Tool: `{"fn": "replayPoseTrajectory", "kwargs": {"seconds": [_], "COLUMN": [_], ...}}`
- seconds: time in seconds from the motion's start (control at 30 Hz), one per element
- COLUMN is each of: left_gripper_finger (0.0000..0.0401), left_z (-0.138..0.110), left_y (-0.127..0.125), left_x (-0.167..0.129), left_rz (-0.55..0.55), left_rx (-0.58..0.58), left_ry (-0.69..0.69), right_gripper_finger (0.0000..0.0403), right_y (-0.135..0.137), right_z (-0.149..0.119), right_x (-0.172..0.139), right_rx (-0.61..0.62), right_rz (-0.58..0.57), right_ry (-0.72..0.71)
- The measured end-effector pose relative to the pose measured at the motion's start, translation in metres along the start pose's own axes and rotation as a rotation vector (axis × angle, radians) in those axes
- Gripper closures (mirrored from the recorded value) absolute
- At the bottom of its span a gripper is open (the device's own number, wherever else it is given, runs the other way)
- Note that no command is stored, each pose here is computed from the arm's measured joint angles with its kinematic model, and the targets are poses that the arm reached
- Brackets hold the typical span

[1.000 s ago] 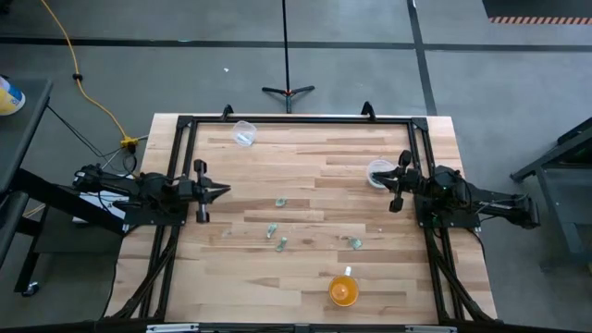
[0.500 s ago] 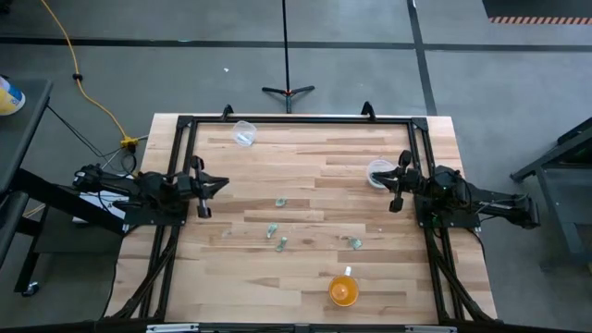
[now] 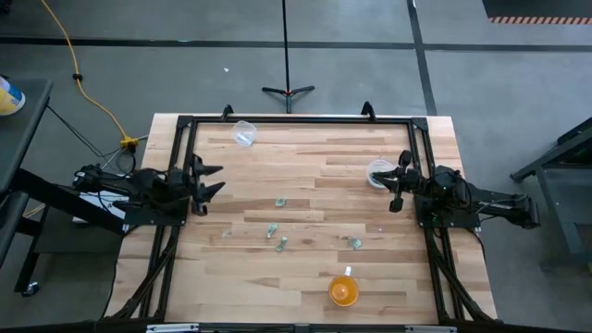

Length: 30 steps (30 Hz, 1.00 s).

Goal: Pick and place items into bin
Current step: Put the stevia packet into the top transparent bin

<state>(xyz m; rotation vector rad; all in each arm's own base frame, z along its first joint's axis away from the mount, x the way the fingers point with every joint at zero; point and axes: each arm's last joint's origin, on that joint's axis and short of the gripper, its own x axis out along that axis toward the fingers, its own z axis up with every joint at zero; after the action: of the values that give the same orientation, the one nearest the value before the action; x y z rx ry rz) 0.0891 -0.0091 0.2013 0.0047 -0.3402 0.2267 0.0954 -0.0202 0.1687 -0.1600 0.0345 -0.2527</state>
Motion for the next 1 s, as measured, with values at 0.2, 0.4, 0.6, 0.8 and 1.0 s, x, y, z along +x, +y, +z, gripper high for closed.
{"fn": "replayPoseTrajectory", "kwargs": {"seconds": [0.2, 0.4, 0.6, 0.8, 1.0], "left_gripper_finger": [0.0106, 0.0105, 0.0105, 0.0105, 0.0105], "left_z": [0.003, 0.012, 0.005, -0.021, -0.058], "left_y": [-0.003, -0.016, -0.039, -0.046, -0.039], "left_x": [0.007, 0.037, 0.084, 0.129, 0.168], "left_rz": [-0.004, 0.018, 0.009, 0.083, 0.002], "left_rx": [-0.055, -0.024, 0.072, 0.128, 0.058], "left_ry": [0.009, 0.15, 0.365, 0.645, 0.856], "right_gripper_finger": [0.0385, 0.0384, 0.0385, 0.0383, 0.0385], "right_y": [0.0, 0.0, 0.0, 0.0, 0.0], "right_z": [0.0, 0.0, 0.0, 0.0, 0.0], "right_x": [0.0, 0.0, 0.0, 0.0, 0.0], "right_rx": [-0.004, 0.001, -0.001, -0.003, -0.003], "right_rz": [0.0, 0.0, 0.0, 0.003, 0.011], "right_ry": [0.0, 0.0, 0.0, 0.0, 0.0]}}
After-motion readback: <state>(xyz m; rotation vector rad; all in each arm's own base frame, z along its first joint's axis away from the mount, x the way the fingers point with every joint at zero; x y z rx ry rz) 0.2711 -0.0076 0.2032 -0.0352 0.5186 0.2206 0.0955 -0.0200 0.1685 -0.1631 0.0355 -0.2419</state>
